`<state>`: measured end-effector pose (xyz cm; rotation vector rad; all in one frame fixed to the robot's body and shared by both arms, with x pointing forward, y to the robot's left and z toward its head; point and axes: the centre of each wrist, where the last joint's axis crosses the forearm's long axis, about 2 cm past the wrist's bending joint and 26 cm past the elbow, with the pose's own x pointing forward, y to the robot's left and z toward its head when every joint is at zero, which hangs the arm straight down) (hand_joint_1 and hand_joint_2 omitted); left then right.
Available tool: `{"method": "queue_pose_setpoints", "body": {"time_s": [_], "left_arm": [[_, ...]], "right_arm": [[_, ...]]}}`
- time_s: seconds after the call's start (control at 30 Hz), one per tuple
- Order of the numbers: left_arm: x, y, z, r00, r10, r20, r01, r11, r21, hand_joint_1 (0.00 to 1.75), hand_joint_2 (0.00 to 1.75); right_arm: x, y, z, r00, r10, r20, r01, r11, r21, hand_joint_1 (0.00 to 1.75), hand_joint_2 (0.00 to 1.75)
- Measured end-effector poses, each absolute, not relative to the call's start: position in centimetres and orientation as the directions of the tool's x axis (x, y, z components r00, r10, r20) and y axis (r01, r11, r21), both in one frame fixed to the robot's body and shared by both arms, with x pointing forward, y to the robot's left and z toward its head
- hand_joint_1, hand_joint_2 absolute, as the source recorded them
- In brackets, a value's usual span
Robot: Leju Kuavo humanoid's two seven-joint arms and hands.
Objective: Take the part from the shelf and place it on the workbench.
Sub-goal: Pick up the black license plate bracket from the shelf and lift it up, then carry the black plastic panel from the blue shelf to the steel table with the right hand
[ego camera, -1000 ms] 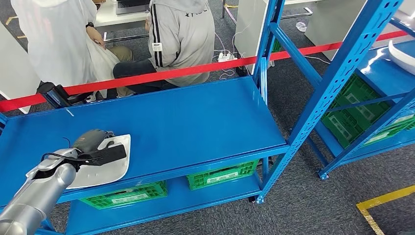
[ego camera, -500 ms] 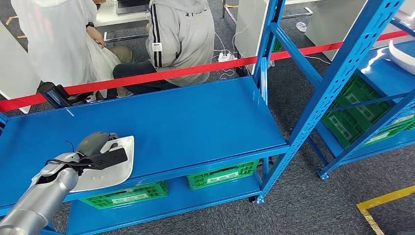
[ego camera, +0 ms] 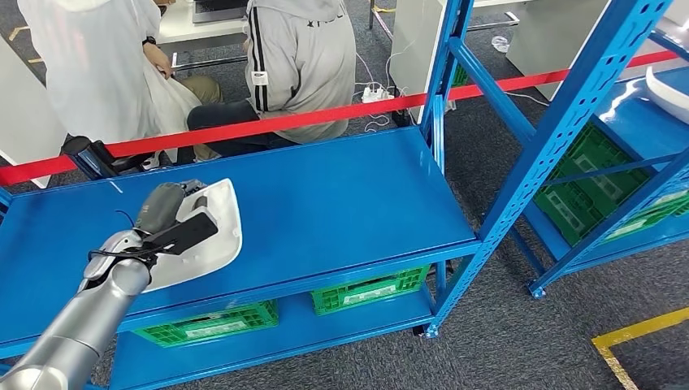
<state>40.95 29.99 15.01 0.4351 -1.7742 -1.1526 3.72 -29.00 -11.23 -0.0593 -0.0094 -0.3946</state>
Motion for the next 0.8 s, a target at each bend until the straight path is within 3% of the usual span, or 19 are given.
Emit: {"method": "queue_pose_setpoints", "body": {"time_s": [0.43, 0.8], "left_arm": [[41.2, 27.7, 23.8, -0.667, -0.554, 0.498, -0.106, 0.732, 0.673, 1.75, 1.75], [38.6, 28.3, 28.6, -0.804, -0.406, 0.435, -0.189, 0.867, 0.460, 1.75, 1.75]], "right_arm": [[3.6, -28.9, -11.2, 0.916, -0.400, 0.018, 0.400, 0.914, -0.074, 0.00, 0.00], [3.6, -28.8, -11.2, 0.913, -0.407, 0.021, 0.408, 0.911, -0.069, 0.00, 0.00]]}}
